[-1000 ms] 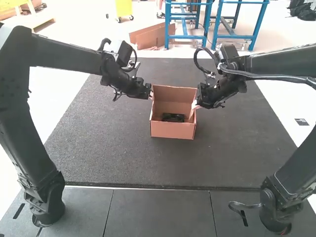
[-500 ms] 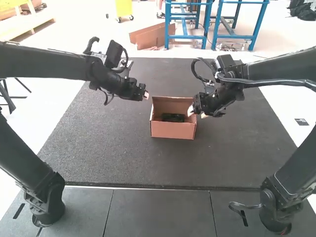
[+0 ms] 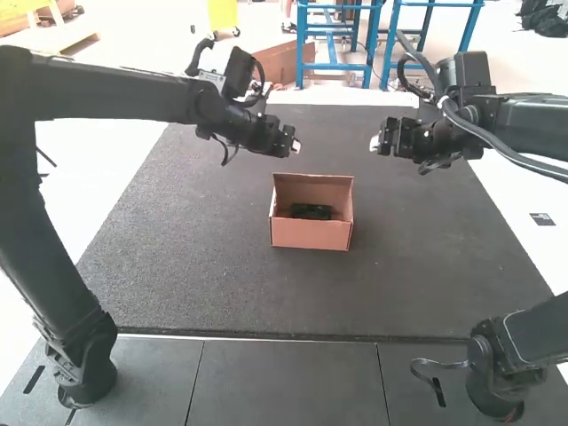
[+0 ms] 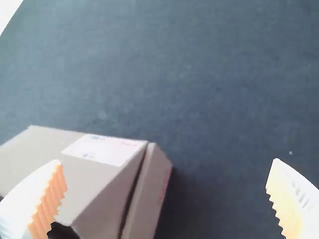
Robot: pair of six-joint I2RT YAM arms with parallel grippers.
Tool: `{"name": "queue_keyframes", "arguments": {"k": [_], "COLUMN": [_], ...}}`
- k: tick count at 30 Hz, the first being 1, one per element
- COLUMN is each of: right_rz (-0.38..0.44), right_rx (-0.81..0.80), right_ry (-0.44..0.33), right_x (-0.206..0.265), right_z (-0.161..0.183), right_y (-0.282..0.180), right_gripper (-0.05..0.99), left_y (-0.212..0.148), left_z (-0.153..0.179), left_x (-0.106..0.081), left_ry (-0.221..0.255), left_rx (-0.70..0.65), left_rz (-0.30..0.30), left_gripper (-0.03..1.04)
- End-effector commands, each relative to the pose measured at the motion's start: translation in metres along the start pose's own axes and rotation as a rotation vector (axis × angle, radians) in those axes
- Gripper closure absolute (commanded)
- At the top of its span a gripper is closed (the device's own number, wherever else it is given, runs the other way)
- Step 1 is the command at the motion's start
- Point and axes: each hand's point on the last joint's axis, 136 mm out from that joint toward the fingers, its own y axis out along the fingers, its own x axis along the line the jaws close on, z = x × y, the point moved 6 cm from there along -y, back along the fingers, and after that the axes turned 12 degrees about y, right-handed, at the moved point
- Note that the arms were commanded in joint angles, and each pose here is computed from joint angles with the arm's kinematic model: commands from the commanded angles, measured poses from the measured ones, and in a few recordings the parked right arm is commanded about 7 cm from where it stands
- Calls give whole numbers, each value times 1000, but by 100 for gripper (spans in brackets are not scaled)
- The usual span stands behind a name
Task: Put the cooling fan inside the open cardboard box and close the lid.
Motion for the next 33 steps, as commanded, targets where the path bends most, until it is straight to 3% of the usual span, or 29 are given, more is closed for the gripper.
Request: {"name": "queue_keyframes", "arguments": {"k": [1, 8, 12, 21, 25, 28, 31, 33], "right_rz": [127, 160, 107, 73, 72, 67, 46, 26], "right_rx": [-5, 59, 107, 161, 163, 150, 114, 63], "right_ry": [-6, 13, 24, 34, 37, 34, 32, 21], "right_x": [-30, -46, -40, -37, -37, -35, -31, -27], "right_z": [4, 7, 7, 15, 15, 11, 2, -8], "right_y": [1, -5, -10, -12, -12, -13, -14, -16], "right_gripper": [1, 2, 2, 2, 2, 2, 2, 2], "left_y": [9, 39, 49, 72, 79, 70, 14, -32], "left_z": [-9, 21, 42, 95, 103, 77, -6, -51], "left_x": [-14, -23, -27, -37, -36, -30, -13, 2], "left_ry": [-13, -57, -72, -71, -73, -72, -60, 11], "left_rx": [-4, 105, 173, 284, 306, 255, 66, -79], "left_rz": [22, 62, 77, 99, 96, 86, 35, -14], "left_gripper": [4, 4, 4, 4, 4, 4, 4, 4]}}
